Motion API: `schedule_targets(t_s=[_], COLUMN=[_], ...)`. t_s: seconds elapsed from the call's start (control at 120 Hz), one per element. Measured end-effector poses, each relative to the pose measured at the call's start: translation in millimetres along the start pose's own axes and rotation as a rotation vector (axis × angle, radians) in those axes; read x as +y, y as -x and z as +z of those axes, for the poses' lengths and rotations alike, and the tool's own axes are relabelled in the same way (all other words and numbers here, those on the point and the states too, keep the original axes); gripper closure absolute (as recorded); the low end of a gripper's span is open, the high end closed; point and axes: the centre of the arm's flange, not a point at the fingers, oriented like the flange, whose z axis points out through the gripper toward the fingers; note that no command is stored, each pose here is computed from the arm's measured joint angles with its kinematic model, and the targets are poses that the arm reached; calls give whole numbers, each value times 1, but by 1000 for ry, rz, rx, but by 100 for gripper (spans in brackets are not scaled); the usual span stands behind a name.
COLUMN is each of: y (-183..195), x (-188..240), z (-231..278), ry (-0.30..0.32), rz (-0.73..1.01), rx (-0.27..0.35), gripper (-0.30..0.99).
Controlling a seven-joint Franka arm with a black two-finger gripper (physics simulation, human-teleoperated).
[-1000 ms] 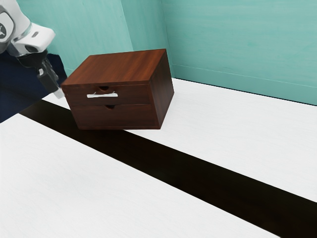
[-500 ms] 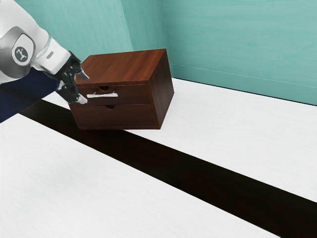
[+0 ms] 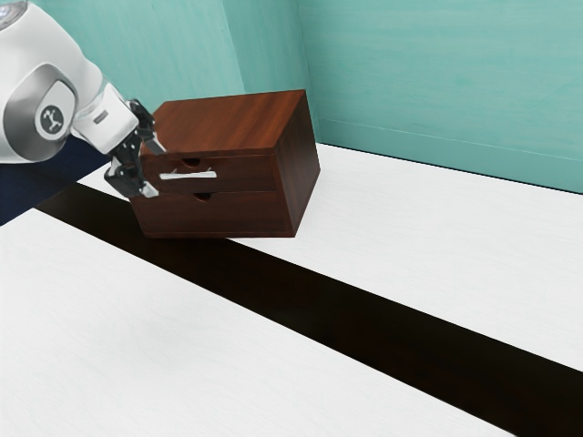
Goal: Pull the drawer handle with one arm to open the drawer
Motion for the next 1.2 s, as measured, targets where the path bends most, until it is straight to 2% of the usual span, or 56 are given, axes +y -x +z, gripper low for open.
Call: schedule_targets(t_s=[0.15,0.358,0.525,0.758,0.983,1.2], y=[-11,-6,-6,-7,31,18], x=[12,15,0,-16,-32,-46], z=[3,15,50,71,83,97], ry=[2,-5,-16,-40,-55,-63], rz=[13,-10,-32,-43,-77,-58], rx=[4,0,-4,-8,-65,-66], gripper=[23,30,32,33,33,34])
